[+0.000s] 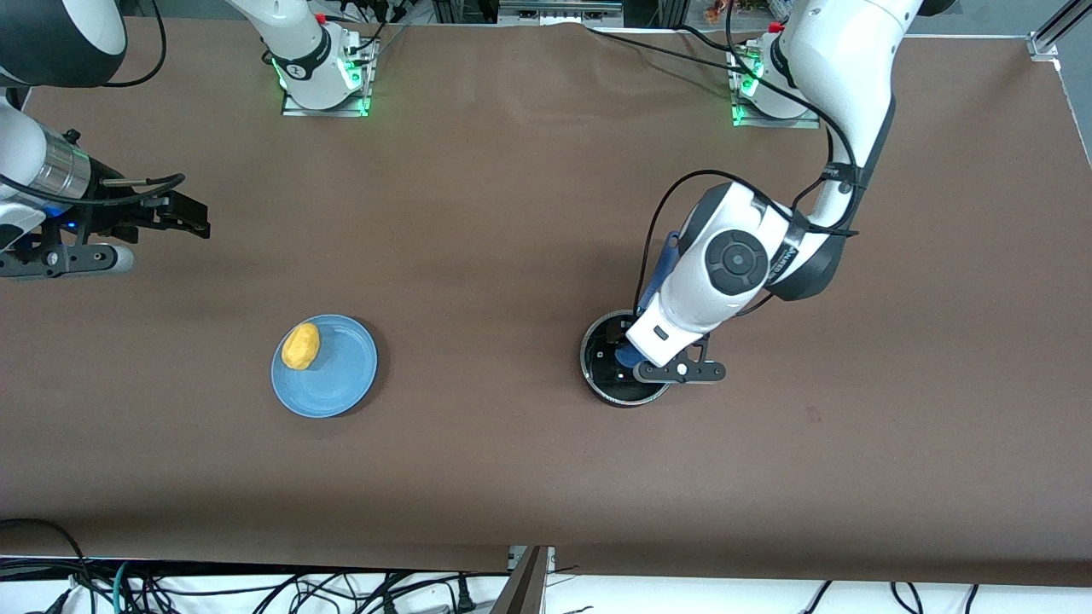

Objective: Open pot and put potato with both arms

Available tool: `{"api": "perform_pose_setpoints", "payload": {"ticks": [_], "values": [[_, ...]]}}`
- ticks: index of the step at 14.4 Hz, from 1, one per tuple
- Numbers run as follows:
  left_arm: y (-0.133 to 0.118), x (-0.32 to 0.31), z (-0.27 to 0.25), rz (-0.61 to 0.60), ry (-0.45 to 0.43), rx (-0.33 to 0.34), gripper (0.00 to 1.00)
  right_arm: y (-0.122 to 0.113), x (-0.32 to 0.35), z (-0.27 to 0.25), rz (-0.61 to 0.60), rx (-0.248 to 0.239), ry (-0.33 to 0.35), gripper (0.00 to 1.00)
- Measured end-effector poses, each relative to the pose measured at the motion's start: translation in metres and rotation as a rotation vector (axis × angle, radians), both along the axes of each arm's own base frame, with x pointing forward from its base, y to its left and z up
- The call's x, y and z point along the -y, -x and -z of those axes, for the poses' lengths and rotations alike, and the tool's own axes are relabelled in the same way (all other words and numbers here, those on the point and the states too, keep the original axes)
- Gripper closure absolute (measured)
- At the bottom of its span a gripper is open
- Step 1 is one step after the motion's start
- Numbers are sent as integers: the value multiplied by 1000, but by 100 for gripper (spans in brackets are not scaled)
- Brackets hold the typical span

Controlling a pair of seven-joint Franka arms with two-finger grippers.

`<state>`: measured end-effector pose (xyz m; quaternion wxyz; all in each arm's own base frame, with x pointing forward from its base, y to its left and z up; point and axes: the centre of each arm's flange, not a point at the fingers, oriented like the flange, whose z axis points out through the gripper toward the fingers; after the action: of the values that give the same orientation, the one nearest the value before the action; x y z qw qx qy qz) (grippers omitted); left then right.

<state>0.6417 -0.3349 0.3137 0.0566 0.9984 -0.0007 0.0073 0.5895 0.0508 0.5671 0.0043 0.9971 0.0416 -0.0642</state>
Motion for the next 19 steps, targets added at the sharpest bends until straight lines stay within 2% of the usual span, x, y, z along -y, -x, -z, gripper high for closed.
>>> {"api": "perform_pose_setpoints", "payload": {"ticks": [2,5,10,12,14,15,19], "values": [[1,3,8,28,-33,13,0,0,0,0,-1,-3,0,0],[0,9,16,36,-25,37,0,1,0,1,-1,-5,0,0],[8,26,34,77,-45,40,0,-1,0,3,0,-9,1,0],[7,28,32,83,-49,50,4,-1,0,3,0,-7,5,0],[6,28,29,82,-46,55,7,-2,1,1,-7,6,28,0],[5,28,28,82,-46,57,15,-3,-2,-1,-16,16,40,0],[5,27,27,81,-46,58,17,-9,-15,-6,-40,80,42,0]]}}
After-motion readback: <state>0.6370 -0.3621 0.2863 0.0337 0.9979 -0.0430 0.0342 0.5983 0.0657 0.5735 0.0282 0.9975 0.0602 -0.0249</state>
